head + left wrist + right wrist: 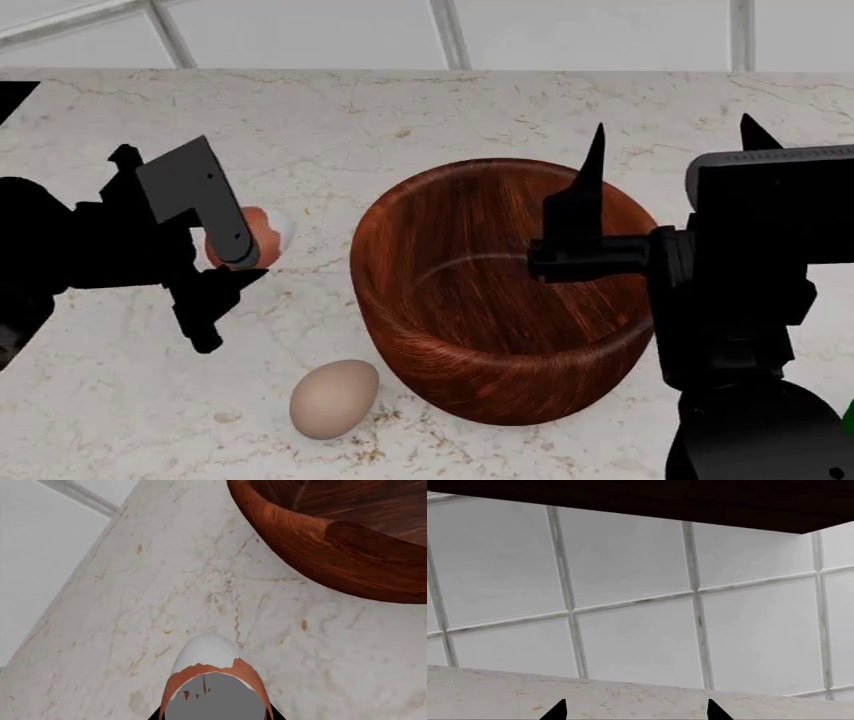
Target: Place the eggs and milk next to the bowl.
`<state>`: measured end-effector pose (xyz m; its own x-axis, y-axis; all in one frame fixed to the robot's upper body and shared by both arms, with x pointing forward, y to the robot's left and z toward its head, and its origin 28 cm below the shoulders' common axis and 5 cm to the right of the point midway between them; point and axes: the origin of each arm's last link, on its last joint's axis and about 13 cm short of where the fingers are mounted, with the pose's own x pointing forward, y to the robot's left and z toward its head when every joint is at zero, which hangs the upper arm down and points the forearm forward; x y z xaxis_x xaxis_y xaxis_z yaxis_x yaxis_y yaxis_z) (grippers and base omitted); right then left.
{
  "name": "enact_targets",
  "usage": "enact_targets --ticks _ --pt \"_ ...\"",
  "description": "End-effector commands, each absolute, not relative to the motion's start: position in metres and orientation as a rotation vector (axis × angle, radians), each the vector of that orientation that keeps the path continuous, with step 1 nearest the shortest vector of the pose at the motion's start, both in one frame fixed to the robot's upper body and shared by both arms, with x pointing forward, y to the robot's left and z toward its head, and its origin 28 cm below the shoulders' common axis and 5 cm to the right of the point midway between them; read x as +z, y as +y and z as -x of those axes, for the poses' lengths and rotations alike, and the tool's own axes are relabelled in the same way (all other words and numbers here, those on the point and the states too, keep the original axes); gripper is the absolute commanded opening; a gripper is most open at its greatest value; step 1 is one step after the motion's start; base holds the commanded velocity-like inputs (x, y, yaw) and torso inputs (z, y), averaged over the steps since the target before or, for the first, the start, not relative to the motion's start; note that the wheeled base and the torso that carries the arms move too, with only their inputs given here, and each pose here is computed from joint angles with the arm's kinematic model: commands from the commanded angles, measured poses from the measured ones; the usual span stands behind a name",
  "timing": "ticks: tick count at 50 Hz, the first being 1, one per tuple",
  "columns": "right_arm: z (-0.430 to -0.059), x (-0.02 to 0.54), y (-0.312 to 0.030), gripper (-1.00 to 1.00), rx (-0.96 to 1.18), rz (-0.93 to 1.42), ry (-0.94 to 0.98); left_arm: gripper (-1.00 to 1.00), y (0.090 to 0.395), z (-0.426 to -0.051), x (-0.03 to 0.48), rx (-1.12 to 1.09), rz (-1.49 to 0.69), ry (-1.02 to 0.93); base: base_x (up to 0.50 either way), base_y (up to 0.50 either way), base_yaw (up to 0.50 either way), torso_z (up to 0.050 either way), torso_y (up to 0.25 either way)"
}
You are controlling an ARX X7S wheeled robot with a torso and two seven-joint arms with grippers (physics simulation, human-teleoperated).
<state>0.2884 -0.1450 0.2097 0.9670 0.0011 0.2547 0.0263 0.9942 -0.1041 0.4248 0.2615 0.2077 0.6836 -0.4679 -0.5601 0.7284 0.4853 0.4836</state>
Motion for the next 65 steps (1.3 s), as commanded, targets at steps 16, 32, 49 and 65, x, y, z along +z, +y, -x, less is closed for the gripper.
enact_targets --ticks 16,32,49,65 --pt "-0.290 0.208 -0.147 1.00 -0.021 0.120 -0.244 -1.00 0.248 -0.431 0.186 -0.811 -0.778 0.394 0.00 0.00 0.00 0.000 0.000" --pt "-0.290 0.207 -0.148 1.00 -0.026 0.121 -0.241 -1.00 0.241 -0.430 0.179 -0.837 -0.775 0.405 0.00 0.00 0.00 0.000 0.000" --pt "-0.289 0.206 -0.150 1.00 -0.036 0.121 -0.239 -1.00 0.234 -0.428 0.171 -0.867 -0.771 0.418 0.00 0.00 0.00 0.000 0.000" --pt "-0.287 0.205 -0.151 1.00 -0.042 0.125 -0.237 -1.00 0.228 -0.427 0.166 -0.891 -0.769 0.427 0.00 0.00 0.00 0.000 0.000"
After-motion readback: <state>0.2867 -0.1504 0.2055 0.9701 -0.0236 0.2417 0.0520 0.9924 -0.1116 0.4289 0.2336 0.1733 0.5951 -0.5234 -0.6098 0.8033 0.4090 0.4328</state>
